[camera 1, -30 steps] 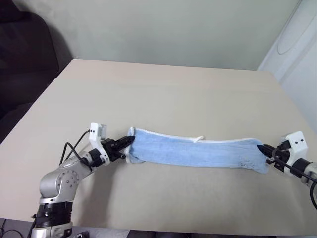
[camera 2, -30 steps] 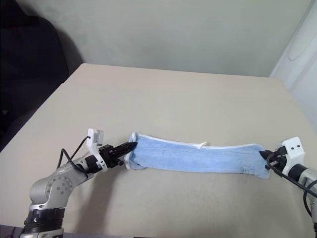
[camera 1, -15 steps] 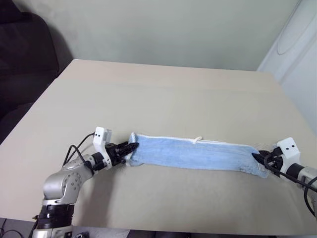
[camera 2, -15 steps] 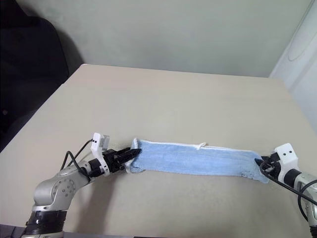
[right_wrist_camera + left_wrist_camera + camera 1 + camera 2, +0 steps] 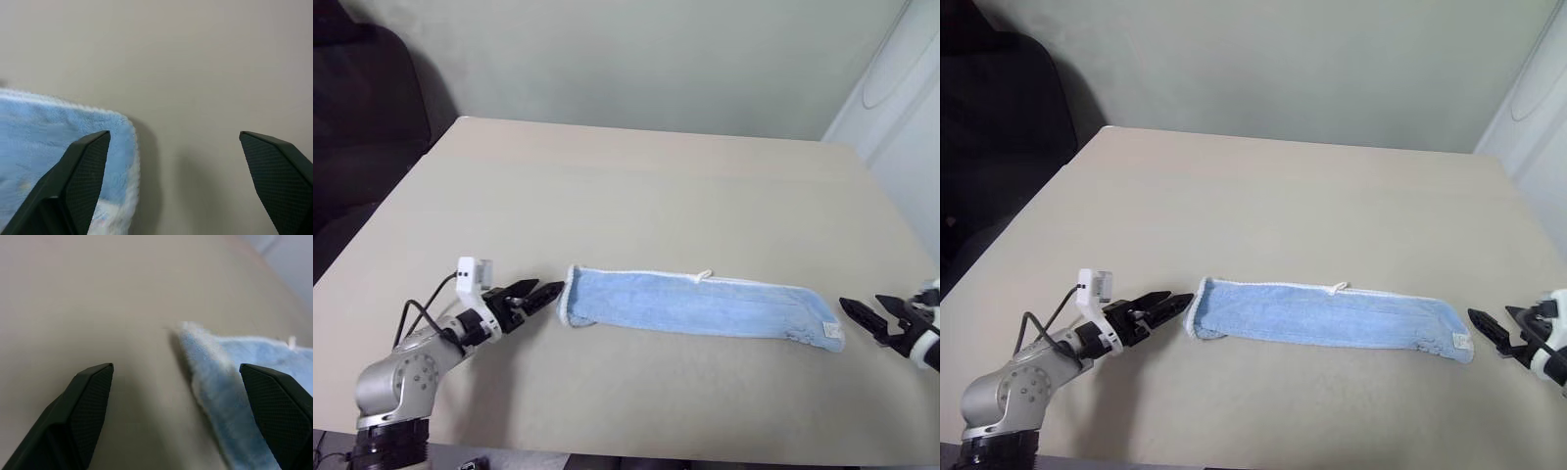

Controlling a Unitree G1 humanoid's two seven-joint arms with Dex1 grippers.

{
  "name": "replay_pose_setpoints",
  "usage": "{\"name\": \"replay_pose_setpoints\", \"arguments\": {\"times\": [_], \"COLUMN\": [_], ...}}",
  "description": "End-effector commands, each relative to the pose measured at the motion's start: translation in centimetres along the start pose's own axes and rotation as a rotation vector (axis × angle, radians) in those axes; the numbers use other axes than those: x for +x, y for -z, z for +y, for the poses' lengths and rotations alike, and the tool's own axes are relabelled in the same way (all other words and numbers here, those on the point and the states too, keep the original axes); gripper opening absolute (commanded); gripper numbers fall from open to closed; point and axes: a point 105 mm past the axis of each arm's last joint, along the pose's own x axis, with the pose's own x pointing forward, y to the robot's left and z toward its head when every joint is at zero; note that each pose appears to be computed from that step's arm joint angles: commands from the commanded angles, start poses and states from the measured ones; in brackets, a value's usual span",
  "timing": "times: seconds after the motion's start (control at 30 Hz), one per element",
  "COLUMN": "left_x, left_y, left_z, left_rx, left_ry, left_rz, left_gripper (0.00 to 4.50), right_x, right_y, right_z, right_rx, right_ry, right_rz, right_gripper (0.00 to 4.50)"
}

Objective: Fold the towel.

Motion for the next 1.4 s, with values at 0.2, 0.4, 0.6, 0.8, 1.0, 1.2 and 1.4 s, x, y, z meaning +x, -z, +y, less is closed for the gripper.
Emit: {"name": "replay_pose_setpoints", "arguments": {"times": [0.2,0.4,0.6,0.8,1.0,1.2,1.4], "left_x": [-0.8,0.5,1.9,2.3,2.5,2.5,2.4], "left_y": [-2.6,-3.5,-3.2,-3.1,-2.9,-2.7,-2.4], "left_z": [-1.0,-4.0,-6.6,-8.0,-8.7,-9.1,-9.4], "left_rx": [0.065,0.129,0.136,0.122,0.109,0.098,0.09], "left_ry": [0.066,0.181,0.267,0.316,0.33,0.334,0.333], "left_rz": [-0.089,-0.109,-0.116,-0.121,-0.121,-0.125,-0.124], "left_gripper": [4.49,4.49,4.49,4.49,4.49,4.49,4.49], "right_x": [-3.1,-4.6,-4.0,-2.7,-0.7,1.2,2.4], "right_y": [1.6,2.8,3.7,4.5,5.9,6.0,6.1], "right_z": [2.7,2.9,4.7,6.3,6.1,5.4,4.6], "right_rx": [0.325,0.539,0.648,0.759,0.892,0.942,0.975], "right_ry": [-0.064,-0.032,-0.007,0.028,0.098,0.126,0.153], "right_rz": [0.034,-0.004,-0.008,-0.007,-0.001,-0.018,-0.023], "right_gripper": [4.48,4.48,4.48,4.48,4.48,4.48,4.48]}}
